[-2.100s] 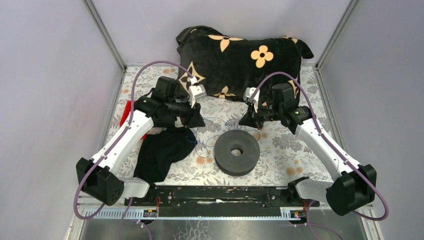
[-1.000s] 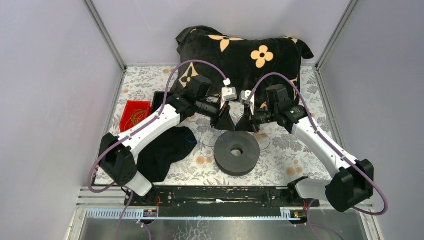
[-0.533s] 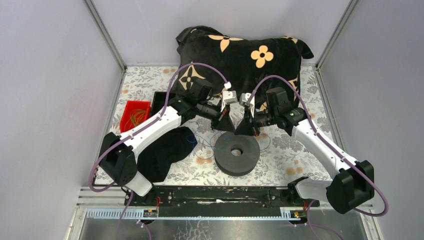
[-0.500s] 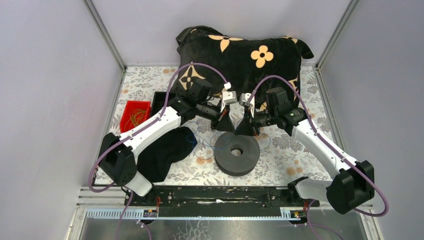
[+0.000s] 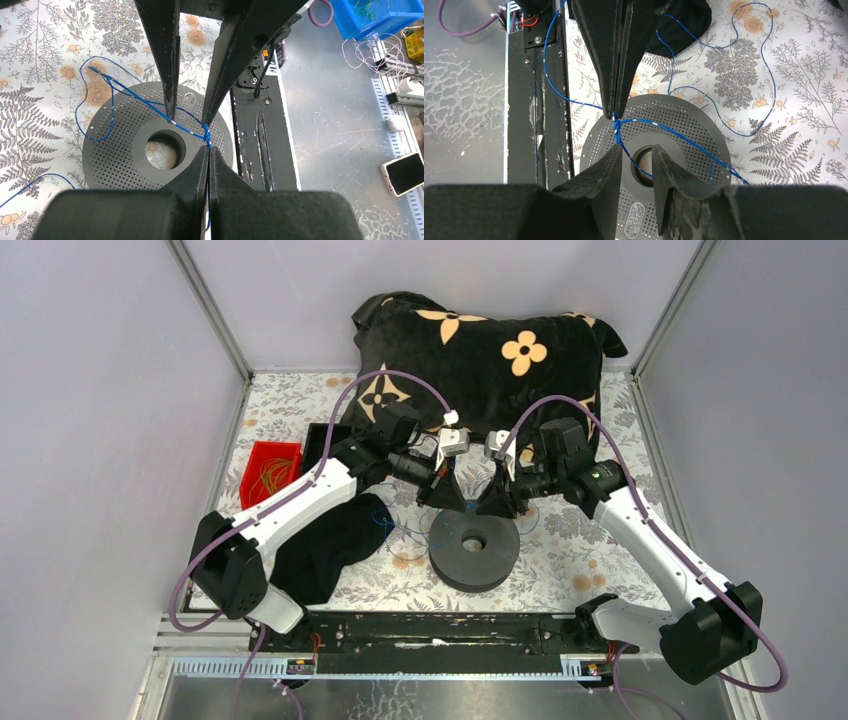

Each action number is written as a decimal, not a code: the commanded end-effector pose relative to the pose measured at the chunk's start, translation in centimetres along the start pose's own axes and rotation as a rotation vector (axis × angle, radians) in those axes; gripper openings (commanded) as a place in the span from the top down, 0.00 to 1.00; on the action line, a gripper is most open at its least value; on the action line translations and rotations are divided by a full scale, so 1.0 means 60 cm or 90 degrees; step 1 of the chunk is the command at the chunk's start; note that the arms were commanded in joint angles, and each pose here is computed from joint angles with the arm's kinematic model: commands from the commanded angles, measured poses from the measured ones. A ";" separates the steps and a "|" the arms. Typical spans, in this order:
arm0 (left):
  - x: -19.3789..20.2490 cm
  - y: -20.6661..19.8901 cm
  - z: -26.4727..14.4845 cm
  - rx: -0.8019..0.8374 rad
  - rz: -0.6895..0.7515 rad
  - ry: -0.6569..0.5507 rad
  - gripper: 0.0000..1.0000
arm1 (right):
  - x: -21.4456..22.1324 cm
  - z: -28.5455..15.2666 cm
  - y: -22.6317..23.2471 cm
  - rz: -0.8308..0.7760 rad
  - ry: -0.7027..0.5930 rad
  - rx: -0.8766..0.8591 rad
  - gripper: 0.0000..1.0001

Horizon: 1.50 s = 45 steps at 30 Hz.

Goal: Wrap the cables

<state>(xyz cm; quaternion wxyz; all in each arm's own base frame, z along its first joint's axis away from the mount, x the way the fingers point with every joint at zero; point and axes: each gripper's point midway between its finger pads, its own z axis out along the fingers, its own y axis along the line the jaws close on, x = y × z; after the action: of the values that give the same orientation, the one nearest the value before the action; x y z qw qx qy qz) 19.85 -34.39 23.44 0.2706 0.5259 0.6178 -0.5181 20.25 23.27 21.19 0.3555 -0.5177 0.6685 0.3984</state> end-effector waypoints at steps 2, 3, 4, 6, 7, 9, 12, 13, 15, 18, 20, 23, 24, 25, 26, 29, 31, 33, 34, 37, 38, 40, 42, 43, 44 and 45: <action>-0.013 -0.006 -0.001 0.022 0.030 -0.021 1.00 | -0.044 -0.016 0.003 -0.039 -0.029 0.004 0.65; -0.014 -0.006 -0.002 0.022 0.029 -0.022 1.00 | -0.046 -0.015 0.003 -0.038 -0.034 0.002 0.65; -0.013 -0.006 -0.001 0.021 0.029 -0.022 1.00 | -0.048 -0.014 0.004 -0.034 -0.037 -0.002 0.65; -0.013 -0.004 0.000 0.019 0.028 -0.022 1.00 | -0.049 -0.011 0.007 -0.024 -0.041 -0.016 0.66; -0.012 -0.003 0.000 0.017 0.027 -0.021 1.00 | -0.051 -0.009 0.011 -0.018 -0.045 -0.026 0.66; -0.011 -0.001 0.000 0.015 0.027 -0.021 1.00 | -0.053 -0.007 0.014 -0.008 -0.049 -0.039 0.68; -0.008 0.002 0.001 0.010 0.026 -0.019 1.00 | -0.055 -0.007 0.020 -0.001 -0.054 -0.052 0.69; -0.008 0.003 0.001 0.007 0.028 -0.019 1.00 | -0.056 -0.007 0.022 0.001 -0.056 -0.056 0.69; -0.006 0.005 0.001 0.004 0.027 -0.017 1.00 | -0.057 -0.006 0.027 0.005 -0.061 -0.066 0.69; -0.006 0.005 0.002 0.004 0.027 -0.018 1.00 | -0.061 -0.005 0.033 0.016 -0.068 -0.082 0.67; -0.005 0.006 0.001 0.003 0.027 -0.017 1.00 | -0.061 -0.003 0.034 0.022 -0.069 -0.090 0.66; -0.004 0.006 0.001 0.001 0.029 -0.017 1.00 | -0.061 -0.002 0.030 0.029 -0.070 -0.086 0.68; -0.003 0.006 0.001 -0.001 0.029 -0.017 1.00 | -0.061 -0.001 0.030 0.032 -0.072 -0.085 0.69; -0.004 0.006 0.000 -0.003 0.031 -0.018 1.00 | -0.061 0.000 0.029 0.035 -0.073 -0.084 0.70; -0.003 0.006 0.000 -0.005 0.032 -0.018 1.00 | -0.062 0.000 0.028 0.037 -0.075 -0.083 0.70; -0.003 0.008 -0.002 -0.011 0.033 -0.018 1.00 | -0.060 0.002 0.027 0.046 -0.075 -0.085 0.67; -0.003 0.008 -0.002 -0.015 0.037 -0.018 1.00 | -0.059 0.002 0.029 0.051 -0.074 -0.089 0.64; -0.003 0.009 -0.003 -0.018 0.039 -0.018 1.00 | -0.056 0.000 0.031 0.054 -0.072 -0.092 0.62; -0.002 0.009 -0.003 -0.020 0.039 -0.018 1.00 | -0.056 -0.001 0.032 0.053 -0.072 -0.094 0.62; -0.002 0.010 -0.004 -0.023 0.040 -0.018 1.00 | -0.059 -0.003 0.029 0.055 -0.074 -0.088 0.62; -0.003 0.009 -0.004 -0.024 0.041 -0.020 1.00 | -0.058 -0.002 0.027 0.059 -0.073 -0.085 0.64; -0.004 0.009 -0.005 -0.028 0.042 -0.020 1.00 | -0.055 0.001 0.022 0.071 -0.070 -0.083 0.67; -0.006 0.011 -0.006 -0.034 0.044 -0.022 1.00 | -0.051 0.006 0.019 0.089 -0.064 -0.086 0.69; -0.007 0.012 -0.007 -0.037 0.044 -0.023 1.00 | -0.049 0.008 0.020 0.097 -0.065 -0.095 0.70; -0.007 0.012 -0.007 -0.040 0.045 -0.024 1.00 | -0.047 0.011 0.021 0.107 -0.063 -0.102 0.70; -0.007 0.014 -0.006 -0.044 0.044 -0.023 1.00 | -0.045 0.013 0.020 0.118 -0.062 -0.106 0.70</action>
<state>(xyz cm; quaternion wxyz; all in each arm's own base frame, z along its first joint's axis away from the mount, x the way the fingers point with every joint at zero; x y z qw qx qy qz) 20.14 -33.98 22.18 0.2745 0.5205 0.6299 -0.5069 19.36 24.67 22.43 0.3094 -0.4699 0.6698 0.4847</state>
